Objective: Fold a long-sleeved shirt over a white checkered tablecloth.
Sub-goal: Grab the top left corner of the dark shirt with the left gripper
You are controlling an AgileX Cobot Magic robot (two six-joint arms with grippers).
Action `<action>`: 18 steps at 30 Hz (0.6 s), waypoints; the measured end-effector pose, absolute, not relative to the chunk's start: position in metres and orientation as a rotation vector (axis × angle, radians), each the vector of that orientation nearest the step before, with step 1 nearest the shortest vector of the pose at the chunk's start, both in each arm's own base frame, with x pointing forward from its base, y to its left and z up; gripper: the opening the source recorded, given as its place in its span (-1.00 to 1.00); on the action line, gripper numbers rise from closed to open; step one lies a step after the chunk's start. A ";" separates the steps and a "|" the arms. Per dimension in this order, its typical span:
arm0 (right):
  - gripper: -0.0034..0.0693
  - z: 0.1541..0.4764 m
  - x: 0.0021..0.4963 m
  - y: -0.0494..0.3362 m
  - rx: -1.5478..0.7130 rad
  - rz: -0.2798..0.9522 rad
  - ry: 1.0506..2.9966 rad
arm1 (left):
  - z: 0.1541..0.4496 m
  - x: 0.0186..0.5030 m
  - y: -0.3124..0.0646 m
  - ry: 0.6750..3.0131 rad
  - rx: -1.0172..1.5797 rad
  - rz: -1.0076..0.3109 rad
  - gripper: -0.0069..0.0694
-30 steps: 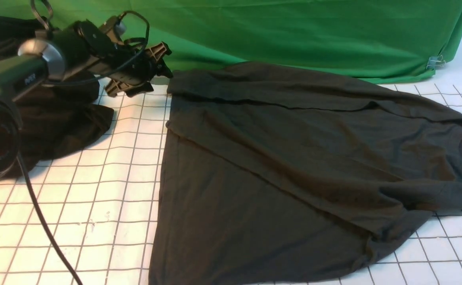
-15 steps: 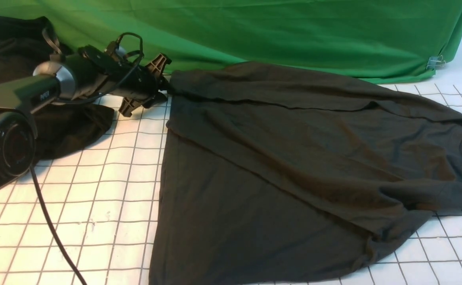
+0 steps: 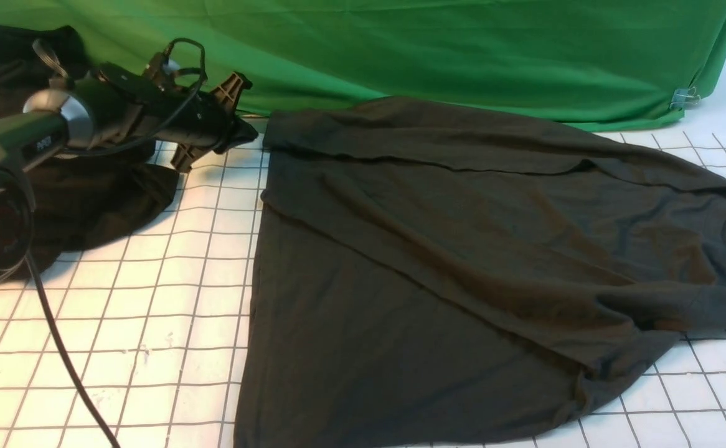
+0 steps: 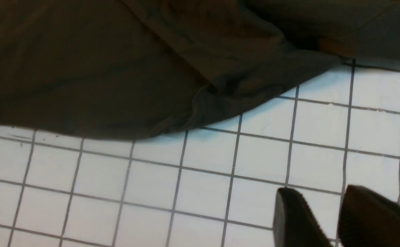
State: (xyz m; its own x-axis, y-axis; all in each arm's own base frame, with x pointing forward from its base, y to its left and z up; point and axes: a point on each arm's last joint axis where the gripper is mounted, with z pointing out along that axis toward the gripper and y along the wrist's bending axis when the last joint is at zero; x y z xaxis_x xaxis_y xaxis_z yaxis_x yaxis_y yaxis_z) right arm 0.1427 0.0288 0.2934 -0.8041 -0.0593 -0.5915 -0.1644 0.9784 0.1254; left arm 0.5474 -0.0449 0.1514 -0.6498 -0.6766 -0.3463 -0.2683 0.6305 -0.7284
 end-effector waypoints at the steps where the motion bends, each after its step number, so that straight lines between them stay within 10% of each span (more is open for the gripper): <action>1: -0.36 0.294 0.143 0.029 -0.156 0.226 2.499 | 0.151 0.547 -0.046 2.241 -0.733 -0.866 -0.81; 18: -0.36 0.294 0.143 0.029 -0.127 0.235 2.502 | 0.138 0.550 -0.053 2.220 -0.796 -0.912 0.15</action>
State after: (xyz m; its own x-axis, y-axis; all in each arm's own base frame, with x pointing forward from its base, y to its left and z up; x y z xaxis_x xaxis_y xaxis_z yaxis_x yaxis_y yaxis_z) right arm 0.1429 0.0288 0.2936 -0.8063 -0.0363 -0.5904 -0.1458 0.9795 0.1389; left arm 0.5495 -0.0530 0.1378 -0.6379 -0.7098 -0.2987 -0.2948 0.5834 -0.7568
